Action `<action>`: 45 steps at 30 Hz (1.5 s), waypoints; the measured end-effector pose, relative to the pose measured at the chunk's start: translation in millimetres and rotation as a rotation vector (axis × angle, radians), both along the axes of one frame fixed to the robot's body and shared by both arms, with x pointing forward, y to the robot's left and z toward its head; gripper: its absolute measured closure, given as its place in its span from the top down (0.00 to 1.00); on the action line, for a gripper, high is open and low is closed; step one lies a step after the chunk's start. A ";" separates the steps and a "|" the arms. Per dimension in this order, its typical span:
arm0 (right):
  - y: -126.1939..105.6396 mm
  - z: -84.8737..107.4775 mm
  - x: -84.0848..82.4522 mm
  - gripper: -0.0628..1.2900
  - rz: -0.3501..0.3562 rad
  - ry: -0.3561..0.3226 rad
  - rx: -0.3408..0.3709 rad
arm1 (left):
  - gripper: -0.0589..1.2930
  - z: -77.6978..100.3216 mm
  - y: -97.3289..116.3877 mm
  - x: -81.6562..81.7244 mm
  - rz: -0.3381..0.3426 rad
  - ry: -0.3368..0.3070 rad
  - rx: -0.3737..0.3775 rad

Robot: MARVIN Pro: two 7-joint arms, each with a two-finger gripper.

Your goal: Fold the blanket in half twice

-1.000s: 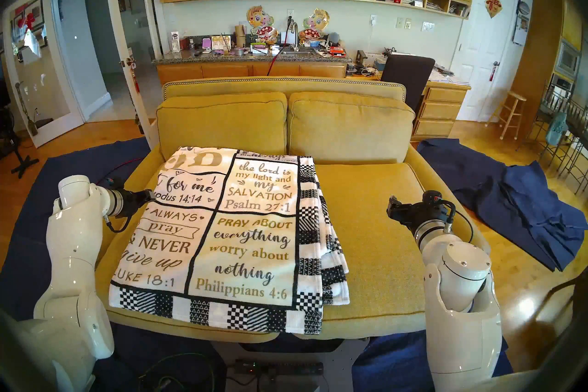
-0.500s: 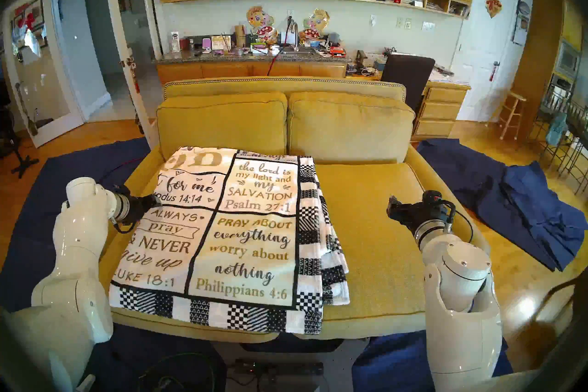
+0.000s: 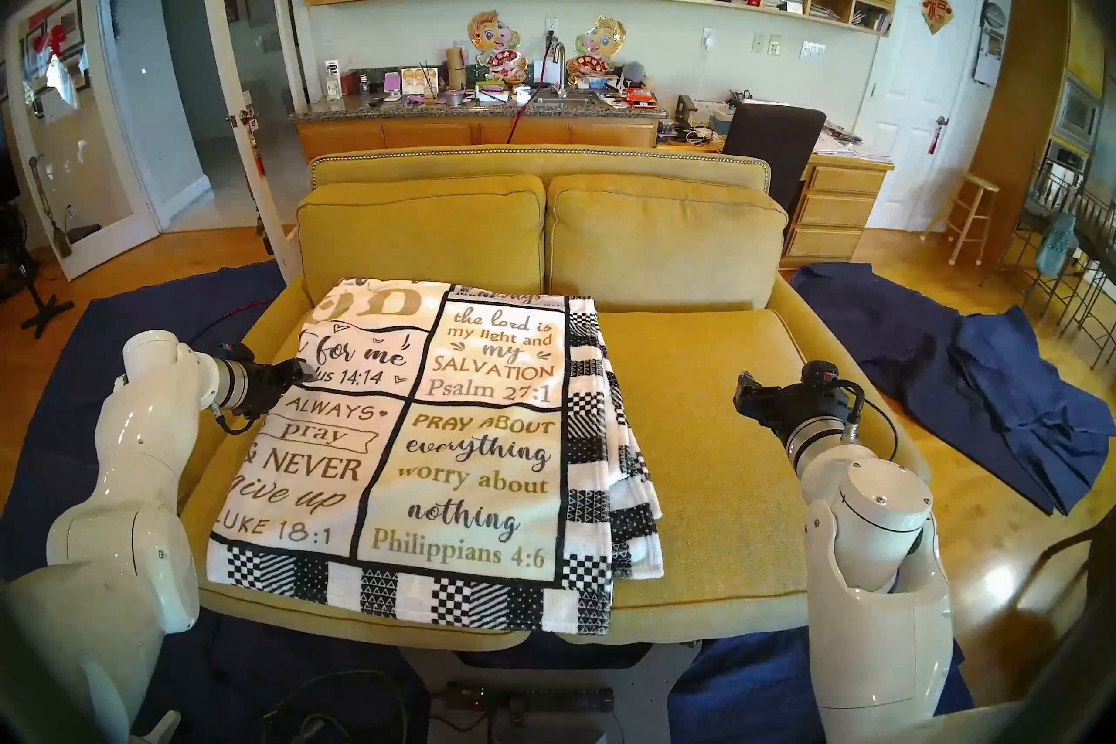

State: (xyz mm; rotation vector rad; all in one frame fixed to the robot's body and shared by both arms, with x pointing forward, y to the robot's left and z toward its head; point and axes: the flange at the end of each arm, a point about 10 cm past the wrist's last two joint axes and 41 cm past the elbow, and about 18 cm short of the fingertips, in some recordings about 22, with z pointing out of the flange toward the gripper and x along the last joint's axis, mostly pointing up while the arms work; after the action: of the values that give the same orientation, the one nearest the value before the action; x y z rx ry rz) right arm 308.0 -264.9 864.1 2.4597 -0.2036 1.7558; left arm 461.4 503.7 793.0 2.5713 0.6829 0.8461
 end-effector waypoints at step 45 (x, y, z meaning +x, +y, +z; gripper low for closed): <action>0.1 1.8 -0.1 0.96 0.001 -0.004 -0.002 | 0.08 2.2 -36.2 -5.5 -0.379 0.046 -0.023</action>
State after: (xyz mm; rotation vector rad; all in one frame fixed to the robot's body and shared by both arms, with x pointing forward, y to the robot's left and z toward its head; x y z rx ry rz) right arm 307.8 -264.8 865.9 2.4557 -0.2005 1.7611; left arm 455.9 467.6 795.1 2.5848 0.2006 0.6506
